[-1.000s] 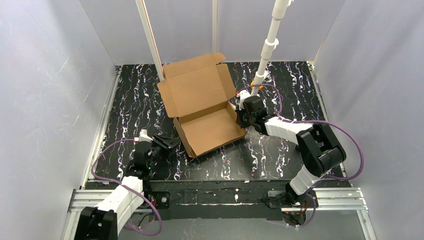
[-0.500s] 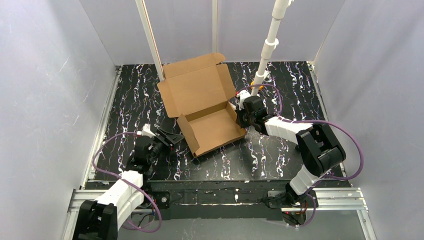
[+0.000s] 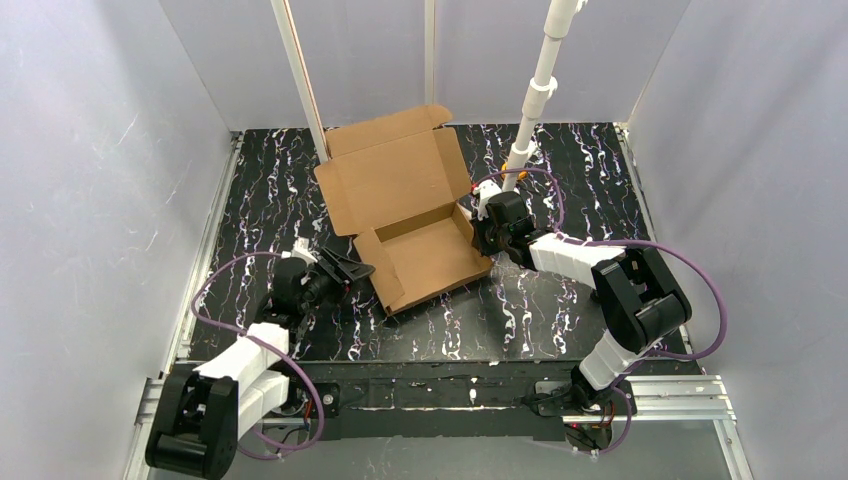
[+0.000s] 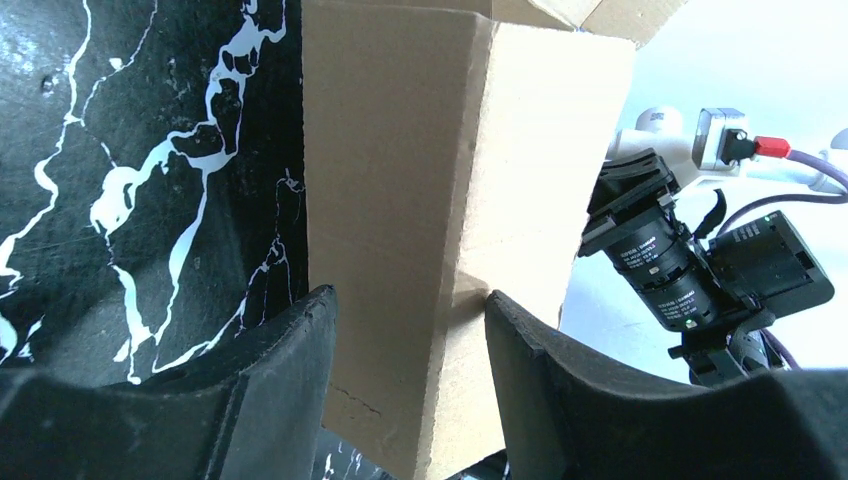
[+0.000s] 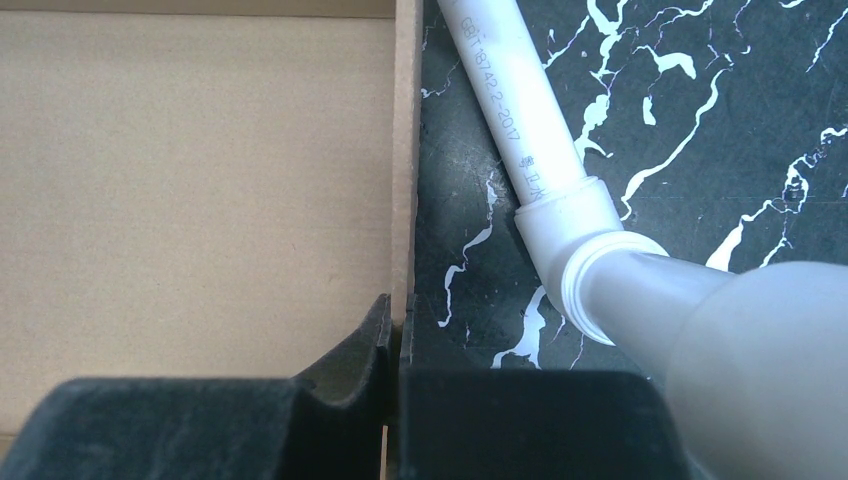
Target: Fold the paper box
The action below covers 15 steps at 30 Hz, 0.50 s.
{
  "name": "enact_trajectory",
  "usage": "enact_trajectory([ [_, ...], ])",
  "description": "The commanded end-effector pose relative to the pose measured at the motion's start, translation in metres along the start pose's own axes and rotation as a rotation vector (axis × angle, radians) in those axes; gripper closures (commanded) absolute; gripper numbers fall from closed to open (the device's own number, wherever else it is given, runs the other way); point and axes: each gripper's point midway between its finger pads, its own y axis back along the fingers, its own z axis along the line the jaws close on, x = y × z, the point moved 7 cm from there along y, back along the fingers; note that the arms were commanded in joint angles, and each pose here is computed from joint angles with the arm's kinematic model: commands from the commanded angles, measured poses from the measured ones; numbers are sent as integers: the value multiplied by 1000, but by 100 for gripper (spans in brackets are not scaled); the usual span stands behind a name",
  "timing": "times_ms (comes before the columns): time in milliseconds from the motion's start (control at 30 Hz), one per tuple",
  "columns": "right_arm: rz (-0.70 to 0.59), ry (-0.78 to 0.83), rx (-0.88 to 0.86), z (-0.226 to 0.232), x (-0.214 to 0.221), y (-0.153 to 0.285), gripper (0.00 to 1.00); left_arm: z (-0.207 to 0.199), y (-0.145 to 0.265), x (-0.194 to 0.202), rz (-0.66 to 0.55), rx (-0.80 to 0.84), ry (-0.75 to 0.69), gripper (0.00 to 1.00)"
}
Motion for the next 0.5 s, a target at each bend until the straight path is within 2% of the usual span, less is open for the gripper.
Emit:
enact_trajectory([
  [0,134,-12,-27,6,29,-8,99,-16,-6,-7,33,21,-8,46],
  [200,132,-3,-29,8,28,-8,99,-13,-11,-4,62,-75,5,47],
  [367,135,6,-33,10,29,-8,99,-8,-1,0,28,-437,-91,51],
  [467,132,9,-34,11,28,-8,99,-16,-1,2,53,-491,-126,52],
])
